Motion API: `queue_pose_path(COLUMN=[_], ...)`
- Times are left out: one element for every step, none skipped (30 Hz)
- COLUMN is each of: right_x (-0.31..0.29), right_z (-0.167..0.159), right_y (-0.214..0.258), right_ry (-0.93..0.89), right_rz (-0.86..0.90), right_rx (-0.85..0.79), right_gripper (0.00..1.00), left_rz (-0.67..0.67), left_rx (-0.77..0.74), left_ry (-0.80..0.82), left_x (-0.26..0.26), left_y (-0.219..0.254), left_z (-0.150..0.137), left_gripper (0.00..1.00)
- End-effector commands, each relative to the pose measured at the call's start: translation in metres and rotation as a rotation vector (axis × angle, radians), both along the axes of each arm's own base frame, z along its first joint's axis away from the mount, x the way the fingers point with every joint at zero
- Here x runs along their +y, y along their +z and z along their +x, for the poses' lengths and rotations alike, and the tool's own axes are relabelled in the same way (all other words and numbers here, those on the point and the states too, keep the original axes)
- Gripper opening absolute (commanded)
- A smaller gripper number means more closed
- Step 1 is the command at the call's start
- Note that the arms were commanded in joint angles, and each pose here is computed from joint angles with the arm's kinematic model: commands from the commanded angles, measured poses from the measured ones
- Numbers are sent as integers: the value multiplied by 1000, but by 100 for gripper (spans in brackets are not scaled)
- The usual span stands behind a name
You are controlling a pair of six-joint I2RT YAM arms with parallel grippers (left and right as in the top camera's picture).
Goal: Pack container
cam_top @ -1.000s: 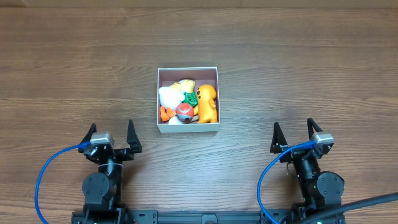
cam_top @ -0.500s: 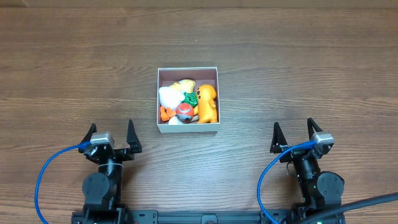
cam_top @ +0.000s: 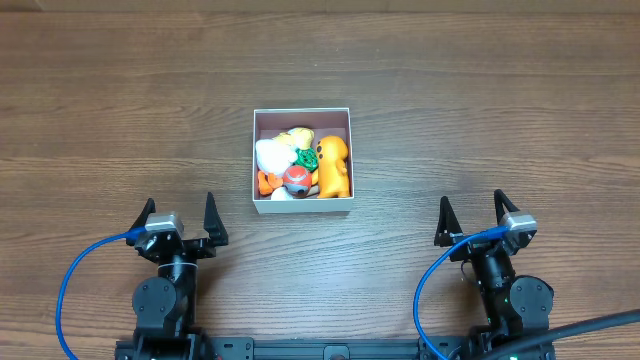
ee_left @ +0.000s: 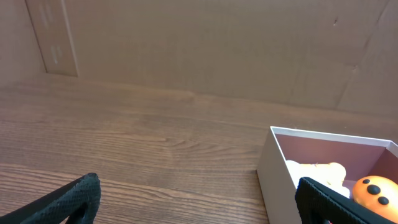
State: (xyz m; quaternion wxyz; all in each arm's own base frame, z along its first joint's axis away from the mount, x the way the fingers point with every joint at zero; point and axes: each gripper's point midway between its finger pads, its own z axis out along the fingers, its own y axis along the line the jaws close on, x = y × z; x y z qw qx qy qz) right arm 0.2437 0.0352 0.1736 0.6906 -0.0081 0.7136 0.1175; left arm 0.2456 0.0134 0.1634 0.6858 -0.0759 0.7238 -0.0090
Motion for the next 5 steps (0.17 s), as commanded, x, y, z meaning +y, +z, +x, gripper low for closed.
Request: queue_pose_path(right_x=[0, 0, 0, 0, 0], right_z=[0, 0, 0, 0, 0], right_y=[-1, -1, -1, -1, -1], right_ry=[2, 2, 2, 2, 2], right_rz=[-3, -3, -3, -3, -3], right_rx=[-6, -6, -6, -6, -6], right_gripper=[100, 100, 100, 100, 100], left_rz=[-9, -9, -9, -9, -9], left_rx=[-1, -1, -1, -1, -1], left_ry=[23, 23, 23, 23, 23], left_x=[5, 5, 5, 5, 5], left_y=[-3, -3, -3, -3, -3], left_z=[0, 0, 0, 0, 0], left_gripper=[100, 100, 100, 100, 100])
